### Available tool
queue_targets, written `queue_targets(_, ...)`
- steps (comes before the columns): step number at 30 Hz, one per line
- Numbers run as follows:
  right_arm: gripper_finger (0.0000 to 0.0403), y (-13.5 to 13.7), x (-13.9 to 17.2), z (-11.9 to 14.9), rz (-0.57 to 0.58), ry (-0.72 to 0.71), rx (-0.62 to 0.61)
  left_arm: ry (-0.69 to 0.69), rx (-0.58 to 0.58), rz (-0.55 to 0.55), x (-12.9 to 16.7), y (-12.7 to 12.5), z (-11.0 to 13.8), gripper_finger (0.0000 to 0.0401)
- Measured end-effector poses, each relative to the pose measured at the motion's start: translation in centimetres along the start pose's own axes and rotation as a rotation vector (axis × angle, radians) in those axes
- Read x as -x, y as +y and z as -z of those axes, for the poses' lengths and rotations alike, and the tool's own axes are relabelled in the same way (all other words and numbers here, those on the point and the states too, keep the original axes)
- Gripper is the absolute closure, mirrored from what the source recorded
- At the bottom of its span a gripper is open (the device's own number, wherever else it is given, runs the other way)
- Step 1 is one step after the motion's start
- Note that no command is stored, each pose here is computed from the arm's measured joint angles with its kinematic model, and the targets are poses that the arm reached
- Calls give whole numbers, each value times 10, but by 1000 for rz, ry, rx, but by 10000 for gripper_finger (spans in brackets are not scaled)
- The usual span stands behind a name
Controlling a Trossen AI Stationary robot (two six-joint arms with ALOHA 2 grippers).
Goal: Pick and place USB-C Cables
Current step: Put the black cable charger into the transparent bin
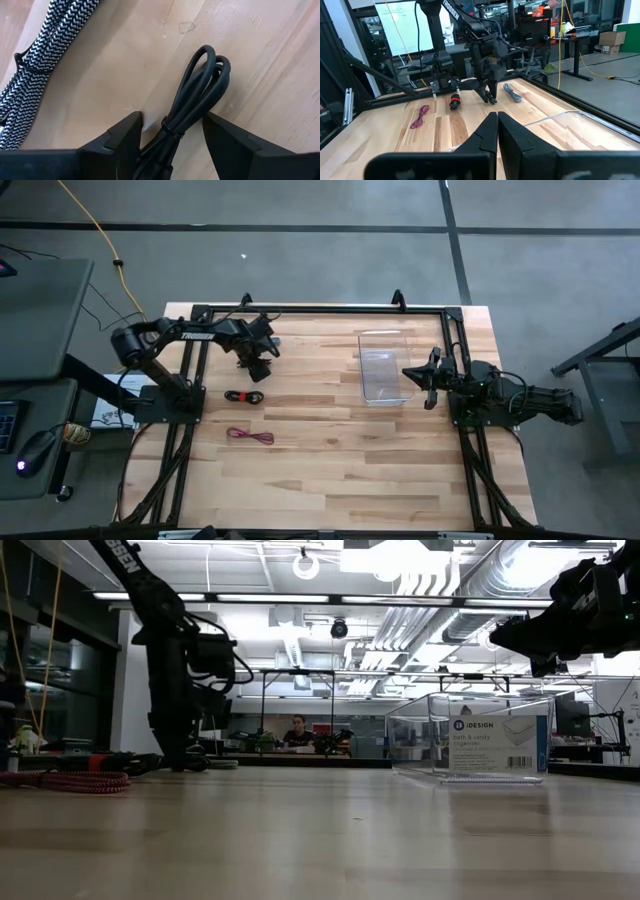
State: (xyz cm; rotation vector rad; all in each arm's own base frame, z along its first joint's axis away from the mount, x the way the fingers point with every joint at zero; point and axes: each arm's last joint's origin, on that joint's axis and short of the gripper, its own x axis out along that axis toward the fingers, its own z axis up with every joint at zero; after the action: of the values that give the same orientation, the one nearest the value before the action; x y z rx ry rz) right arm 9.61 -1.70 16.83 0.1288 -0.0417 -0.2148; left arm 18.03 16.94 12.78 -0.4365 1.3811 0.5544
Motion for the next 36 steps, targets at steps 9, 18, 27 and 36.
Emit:
queue_targets(9,398,0,0,0,0,0,0,-7,0,3,2,0,0,208)
queue_targets(18,398,0,0,0,0,0,0,-7,1,6,2,0,0,216)
queue_targets(27,398,0,0,0,0,0,0,-5,8,-4,2,0,0,312)
queue_targets(36,398,0,0,0,0,0,0,-3,8,-20,2,1,1,391)
